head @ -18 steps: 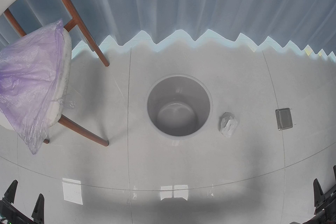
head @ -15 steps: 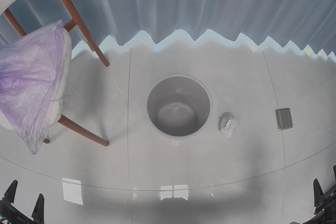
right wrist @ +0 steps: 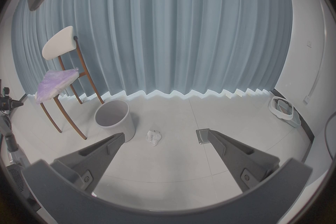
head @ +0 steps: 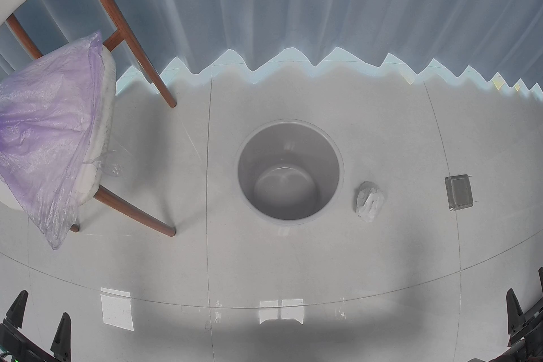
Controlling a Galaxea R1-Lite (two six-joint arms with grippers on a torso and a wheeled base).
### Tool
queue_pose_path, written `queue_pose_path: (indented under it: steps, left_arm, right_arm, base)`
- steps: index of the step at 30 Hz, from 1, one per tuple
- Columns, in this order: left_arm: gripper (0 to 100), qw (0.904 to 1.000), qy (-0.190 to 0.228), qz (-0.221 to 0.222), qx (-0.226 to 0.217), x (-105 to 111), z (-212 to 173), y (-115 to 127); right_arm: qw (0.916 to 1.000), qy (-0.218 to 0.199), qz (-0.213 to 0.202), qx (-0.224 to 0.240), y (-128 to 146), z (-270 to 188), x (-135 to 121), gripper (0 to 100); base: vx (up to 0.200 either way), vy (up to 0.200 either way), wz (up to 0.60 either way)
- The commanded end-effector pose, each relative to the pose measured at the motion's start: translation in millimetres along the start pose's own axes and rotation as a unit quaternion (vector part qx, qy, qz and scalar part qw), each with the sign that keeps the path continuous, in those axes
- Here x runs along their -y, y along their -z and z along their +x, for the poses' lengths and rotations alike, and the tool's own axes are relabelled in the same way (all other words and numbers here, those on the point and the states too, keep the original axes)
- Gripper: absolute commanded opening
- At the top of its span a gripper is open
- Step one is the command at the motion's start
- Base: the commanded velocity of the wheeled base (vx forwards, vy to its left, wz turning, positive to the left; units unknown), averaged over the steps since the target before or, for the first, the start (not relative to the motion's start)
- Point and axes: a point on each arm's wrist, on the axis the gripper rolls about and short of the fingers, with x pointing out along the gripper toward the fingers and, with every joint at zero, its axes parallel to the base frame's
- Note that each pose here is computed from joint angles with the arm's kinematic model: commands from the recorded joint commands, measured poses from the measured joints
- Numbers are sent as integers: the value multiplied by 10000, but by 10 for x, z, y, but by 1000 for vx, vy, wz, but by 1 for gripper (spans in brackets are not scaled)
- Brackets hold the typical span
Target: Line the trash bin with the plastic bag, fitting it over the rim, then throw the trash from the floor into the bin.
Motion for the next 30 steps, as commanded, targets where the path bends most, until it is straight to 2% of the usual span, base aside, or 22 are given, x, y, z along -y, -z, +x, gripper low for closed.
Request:
queue_pose_path:
  steps: [1, 30]
  left_arm:
    - [100, 10000, 9, 23, -29, 2, 5, 49]
    - [100, 10000, 16, 38, 18, 2, 4, 42]
  right_arm:
    - [10000, 5, -2, -3, 53, 0, -1, 100]
    - [10000, -3, -2, -3, 53, 0, 0, 100]
  base:
    - [0, 0, 0]
    - [0, 0, 0]
